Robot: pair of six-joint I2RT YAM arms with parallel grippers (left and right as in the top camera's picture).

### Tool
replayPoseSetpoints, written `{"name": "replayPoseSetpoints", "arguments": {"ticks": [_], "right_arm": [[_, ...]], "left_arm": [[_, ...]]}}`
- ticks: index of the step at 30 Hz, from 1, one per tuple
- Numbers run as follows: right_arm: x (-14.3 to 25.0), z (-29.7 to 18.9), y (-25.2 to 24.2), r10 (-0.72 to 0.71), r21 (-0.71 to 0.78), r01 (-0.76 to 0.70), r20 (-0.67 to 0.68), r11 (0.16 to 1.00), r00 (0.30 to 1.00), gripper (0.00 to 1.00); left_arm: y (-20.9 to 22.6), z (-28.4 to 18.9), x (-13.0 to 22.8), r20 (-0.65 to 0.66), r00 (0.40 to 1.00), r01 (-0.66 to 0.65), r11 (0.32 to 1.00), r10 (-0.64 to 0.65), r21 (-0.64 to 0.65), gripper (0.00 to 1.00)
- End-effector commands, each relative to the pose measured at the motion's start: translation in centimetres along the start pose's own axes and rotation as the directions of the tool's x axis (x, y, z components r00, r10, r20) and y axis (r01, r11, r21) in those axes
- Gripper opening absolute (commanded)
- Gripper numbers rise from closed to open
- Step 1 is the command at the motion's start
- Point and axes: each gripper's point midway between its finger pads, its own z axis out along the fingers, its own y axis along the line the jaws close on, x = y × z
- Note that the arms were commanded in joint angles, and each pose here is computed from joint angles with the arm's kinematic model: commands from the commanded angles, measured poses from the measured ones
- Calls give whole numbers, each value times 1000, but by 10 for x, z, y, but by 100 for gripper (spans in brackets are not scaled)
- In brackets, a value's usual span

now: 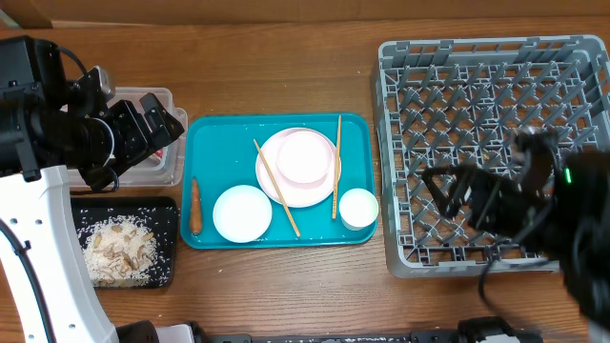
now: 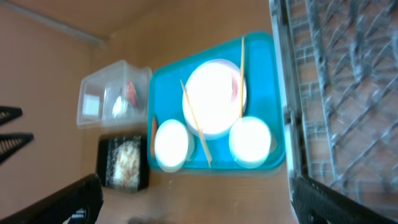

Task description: Sort waste into correct bins and load items into the dishwasher

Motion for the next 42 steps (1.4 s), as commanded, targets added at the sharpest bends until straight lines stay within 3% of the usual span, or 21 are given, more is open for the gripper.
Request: {"name": "replayPoseSetpoints", "arguments": {"ticks": [1,10,19,22,27,31,39,42], "right_arm": [[-13,13,25,5,-24,-8,-124,1000,992,100],[18,92,76,-254,-96,235,-304,967,918,100],[70,166,75,-468,128,549,-385,826,795,100],[88,188,68,-468,149,583,-456,799,757,99],[119,217,56,-410,126,576,-582,807,702,77],[134,235,43,-366,144,579,-648,803,668,72],[144,258,37,-252,235,498,-641,835,725,71],[149,263,34,-232,254,491,-647,833,726,60]], "left_arm": [[0,-1,-1,3,1000,5,1000,-6,4,100],[0,-1,-1,3,1000,5,1000,-5,3,100],[0,-1,-1,3,1000,5,1000,-5,4,100],[0,-1,-1,3,1000,5,1000,-6,3,100],[0,-1,-1,3,1000,5,1000,-5,3,100],[0,-1,-1,3,1000,5,1000,-5,3,100],[0,-1,-1,3,1000,5,1000,-6,3,100],[0,-1,-1,3,1000,5,1000,-6,4,100]]}}
